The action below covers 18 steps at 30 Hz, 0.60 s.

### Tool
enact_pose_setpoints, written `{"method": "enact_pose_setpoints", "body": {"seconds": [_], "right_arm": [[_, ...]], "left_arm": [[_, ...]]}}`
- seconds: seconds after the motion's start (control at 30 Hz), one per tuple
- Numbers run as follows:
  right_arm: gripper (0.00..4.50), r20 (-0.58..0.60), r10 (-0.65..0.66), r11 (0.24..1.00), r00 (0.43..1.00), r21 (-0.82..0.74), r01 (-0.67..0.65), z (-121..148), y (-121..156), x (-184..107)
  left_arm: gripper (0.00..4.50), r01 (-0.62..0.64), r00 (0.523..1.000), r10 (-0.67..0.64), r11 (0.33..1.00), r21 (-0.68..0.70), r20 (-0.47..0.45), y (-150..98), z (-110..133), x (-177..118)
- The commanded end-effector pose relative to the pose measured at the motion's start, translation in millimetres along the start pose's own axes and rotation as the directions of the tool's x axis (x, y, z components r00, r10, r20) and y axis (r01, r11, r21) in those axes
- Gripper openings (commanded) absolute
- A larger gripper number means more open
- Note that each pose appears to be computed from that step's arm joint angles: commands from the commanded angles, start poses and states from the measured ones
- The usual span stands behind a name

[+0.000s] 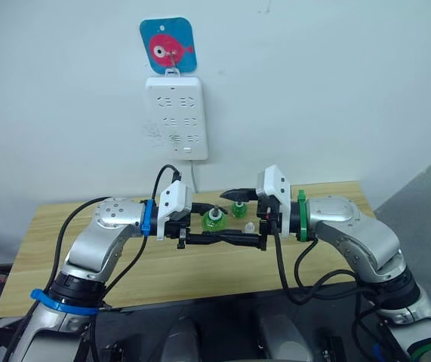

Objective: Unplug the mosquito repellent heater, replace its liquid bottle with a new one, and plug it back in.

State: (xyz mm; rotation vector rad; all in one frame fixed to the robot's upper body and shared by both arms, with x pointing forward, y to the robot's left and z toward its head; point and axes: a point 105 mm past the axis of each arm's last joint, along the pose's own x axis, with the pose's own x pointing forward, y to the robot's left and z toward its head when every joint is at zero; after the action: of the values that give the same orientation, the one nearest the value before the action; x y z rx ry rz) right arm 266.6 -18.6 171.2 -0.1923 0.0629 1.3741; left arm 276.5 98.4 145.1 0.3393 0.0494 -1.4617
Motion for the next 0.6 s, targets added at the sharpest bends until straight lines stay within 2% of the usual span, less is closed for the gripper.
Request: {"method": "enact_pose_setpoints", "body": {"seconds": [0.03, 0.23, 0.3, 0.6], "right_arm": [[3.57, 0.027, 0.028, 0.999, 0.999, -0.031, -0.027, 6.3, 6.0, 2.2], [1.35, 0.019, 0.025, 0.998, 1.000, -0.052, -0.024, 4.4, 5.9, 3.1], [0.84, 0.024, 0.022, 0.998, 0.999, -0.053, -0.021, 5.3, 5.0, 3.0], [0.85, 0.055, 0.035, 0.999, 0.998, -0.032, -0.034, 10.2, 7.4, 3.5]], "left_arm": [[2.28, 0.005, 0.999, -0.007, 0.999, 0.048, 0.032, 1.2, 11.3, 1.2], [2.28, 0.011, 0.999, -0.012, 0.999, 0.053, 0.033, 0.7, 12.9, 2.2], [2.28, 0.012, 0.999, -0.014, 0.998, 0.054, 0.032, 0.7, 13.2, 2.6], [2.28, 0.011, 0.999, -0.013, 0.998, 0.062, 0.040, -0.1, 15.2, 5.3]]}}
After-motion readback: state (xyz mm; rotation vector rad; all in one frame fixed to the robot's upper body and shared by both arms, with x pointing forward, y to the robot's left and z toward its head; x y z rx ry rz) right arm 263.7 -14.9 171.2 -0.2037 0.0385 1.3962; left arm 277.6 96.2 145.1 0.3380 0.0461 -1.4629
